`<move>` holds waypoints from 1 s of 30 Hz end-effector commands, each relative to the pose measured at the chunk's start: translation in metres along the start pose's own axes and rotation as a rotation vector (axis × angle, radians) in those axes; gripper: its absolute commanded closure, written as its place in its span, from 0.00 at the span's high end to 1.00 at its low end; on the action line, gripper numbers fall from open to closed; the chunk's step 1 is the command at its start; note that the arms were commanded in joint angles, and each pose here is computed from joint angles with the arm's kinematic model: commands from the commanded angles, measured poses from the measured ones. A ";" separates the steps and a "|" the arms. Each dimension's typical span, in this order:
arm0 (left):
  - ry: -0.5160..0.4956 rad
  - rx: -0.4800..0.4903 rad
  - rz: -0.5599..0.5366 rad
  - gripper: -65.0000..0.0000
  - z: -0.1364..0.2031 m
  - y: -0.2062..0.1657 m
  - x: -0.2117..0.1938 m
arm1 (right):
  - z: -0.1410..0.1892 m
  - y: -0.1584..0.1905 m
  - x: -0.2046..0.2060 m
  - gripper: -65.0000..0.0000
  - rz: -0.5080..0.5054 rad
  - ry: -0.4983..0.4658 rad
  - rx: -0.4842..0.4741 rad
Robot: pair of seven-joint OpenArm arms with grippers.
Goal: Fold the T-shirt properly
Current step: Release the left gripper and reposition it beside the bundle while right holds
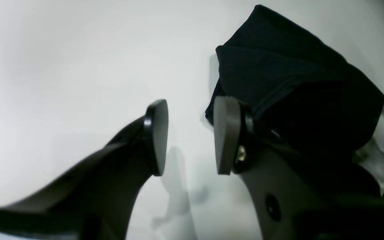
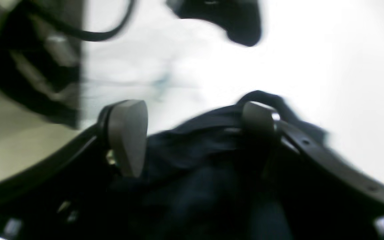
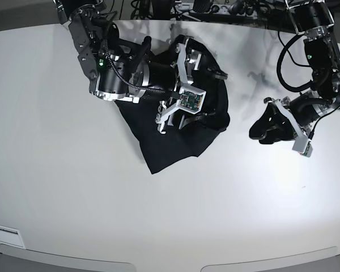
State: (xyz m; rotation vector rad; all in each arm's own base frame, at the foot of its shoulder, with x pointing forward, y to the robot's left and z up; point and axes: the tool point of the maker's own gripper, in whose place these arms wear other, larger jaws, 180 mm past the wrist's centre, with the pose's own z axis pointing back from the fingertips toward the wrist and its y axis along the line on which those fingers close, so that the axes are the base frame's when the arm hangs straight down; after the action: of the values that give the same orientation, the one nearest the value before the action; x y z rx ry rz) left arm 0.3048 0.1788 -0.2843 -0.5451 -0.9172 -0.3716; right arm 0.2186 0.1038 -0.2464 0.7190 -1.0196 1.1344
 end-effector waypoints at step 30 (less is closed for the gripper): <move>-0.065 -0.026 -0.029 0.38 0.005 -0.005 0.019 | -0.103 0.005 0.029 0.00 0.094 0.040 0.021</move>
State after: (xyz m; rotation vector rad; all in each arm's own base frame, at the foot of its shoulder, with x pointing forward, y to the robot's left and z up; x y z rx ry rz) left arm 0.3042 0.1762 -0.2819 -0.5651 -0.9238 -0.3724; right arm 0.2379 0.2024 -0.2812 0.6445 -0.9472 1.2461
